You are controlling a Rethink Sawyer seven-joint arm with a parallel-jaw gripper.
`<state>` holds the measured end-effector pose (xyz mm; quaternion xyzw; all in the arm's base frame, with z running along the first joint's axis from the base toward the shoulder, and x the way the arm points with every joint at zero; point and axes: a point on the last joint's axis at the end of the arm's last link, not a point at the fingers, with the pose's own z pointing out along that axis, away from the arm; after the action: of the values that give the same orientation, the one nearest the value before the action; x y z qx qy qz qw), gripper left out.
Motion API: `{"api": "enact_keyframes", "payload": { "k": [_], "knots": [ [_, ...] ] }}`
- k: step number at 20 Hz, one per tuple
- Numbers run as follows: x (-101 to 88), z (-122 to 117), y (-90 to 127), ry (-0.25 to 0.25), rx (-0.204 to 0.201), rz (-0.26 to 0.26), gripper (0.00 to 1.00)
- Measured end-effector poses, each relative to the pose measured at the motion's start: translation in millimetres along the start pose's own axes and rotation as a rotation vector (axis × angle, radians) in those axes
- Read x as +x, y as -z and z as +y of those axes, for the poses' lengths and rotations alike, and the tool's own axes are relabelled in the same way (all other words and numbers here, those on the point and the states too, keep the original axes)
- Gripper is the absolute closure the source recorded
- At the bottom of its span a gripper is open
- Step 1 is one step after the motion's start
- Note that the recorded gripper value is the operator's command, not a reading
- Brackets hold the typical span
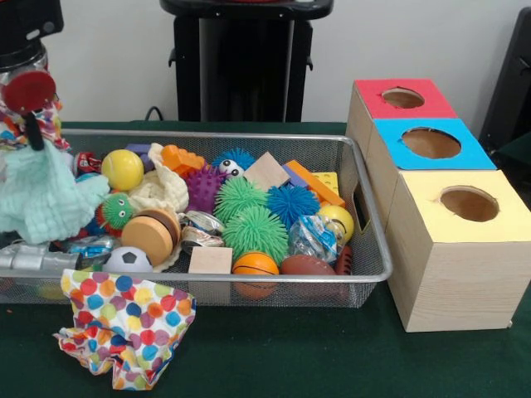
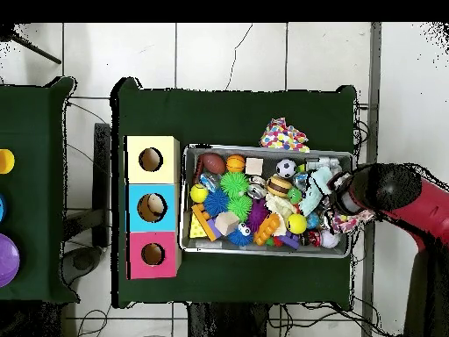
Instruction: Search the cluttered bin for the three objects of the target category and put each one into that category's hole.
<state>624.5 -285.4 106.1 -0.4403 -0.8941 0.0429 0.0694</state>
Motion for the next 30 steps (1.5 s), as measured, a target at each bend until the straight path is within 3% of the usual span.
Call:
{"api": "enact_keyframes", "payload": {
  "k": [10, 18, 23, 30],
  "knots": [
    [26.7, 39.5, -1.2, 0.088, 0.026, -0.016, 1.0],
    [52.3, 76.5, -24.1, 0.169, 0.054, -0.072, 1.0],
    [53.5, 78.8, -46.9, 0.184, 0.065, -0.12, 1.0],
    [45.8, 52.5, -76.6, 0.169, 0.109, -0.157, 1.0]
  ]
}}
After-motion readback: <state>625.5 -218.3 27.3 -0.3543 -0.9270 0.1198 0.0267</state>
